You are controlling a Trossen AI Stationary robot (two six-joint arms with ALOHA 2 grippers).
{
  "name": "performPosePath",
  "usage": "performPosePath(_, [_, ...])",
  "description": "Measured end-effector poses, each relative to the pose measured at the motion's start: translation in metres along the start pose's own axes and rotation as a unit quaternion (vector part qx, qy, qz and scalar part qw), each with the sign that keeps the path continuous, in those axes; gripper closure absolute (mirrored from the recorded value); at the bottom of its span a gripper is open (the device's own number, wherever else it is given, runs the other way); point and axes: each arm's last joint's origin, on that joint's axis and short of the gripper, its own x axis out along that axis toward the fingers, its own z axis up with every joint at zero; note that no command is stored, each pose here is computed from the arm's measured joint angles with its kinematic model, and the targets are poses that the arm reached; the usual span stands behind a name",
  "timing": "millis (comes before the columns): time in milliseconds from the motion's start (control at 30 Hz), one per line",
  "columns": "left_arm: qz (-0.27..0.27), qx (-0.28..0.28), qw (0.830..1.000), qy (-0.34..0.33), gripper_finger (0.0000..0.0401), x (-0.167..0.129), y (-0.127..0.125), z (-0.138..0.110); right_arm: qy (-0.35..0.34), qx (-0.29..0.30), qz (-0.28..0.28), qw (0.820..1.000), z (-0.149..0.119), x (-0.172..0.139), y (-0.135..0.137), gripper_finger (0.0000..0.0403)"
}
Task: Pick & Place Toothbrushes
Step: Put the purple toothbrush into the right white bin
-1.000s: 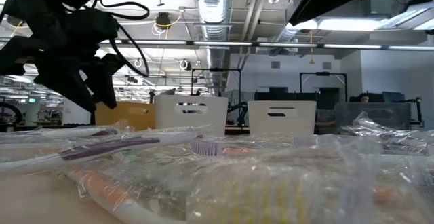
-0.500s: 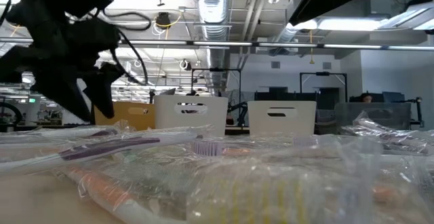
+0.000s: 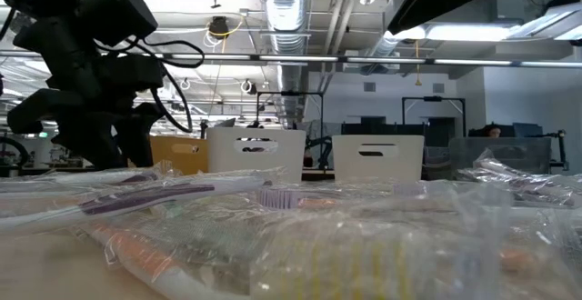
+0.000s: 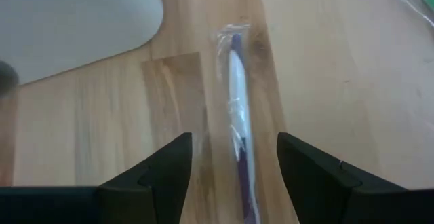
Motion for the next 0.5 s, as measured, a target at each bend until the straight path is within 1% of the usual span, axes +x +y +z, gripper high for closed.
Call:
performPosePath(100, [-0.001,-0.012,1.000,0.000,0.0193,0.0000,-0.0001,0.0000,0.000,0.001,0.000,1.000,0.0000,0.0000,0.0000,0.0269])
performPosePath(233, [-0.025,-0.013,1.000,-0.002,0.0193,0.0000,-0.0015,0.0002,0.000,0.004,0.000,1.000,0.0000,0.0000,0.0000,0.0270])
performPosePath(300, [-0.026,-0.012,1.000,-0.001,0.0193,0.0007,-0.0017,0.0002,0.000,0.004,0.000,1.000,0.0000,0.0000,0.0000,0.0269])
performPosePath(500, [-0.028,-0.008,0.999,0.024,0.0193,0.0098,-0.0033,-0.0032,0.000,0.004,0.000,1.000,0.0000,0.0000,-0.0001,0.0270])
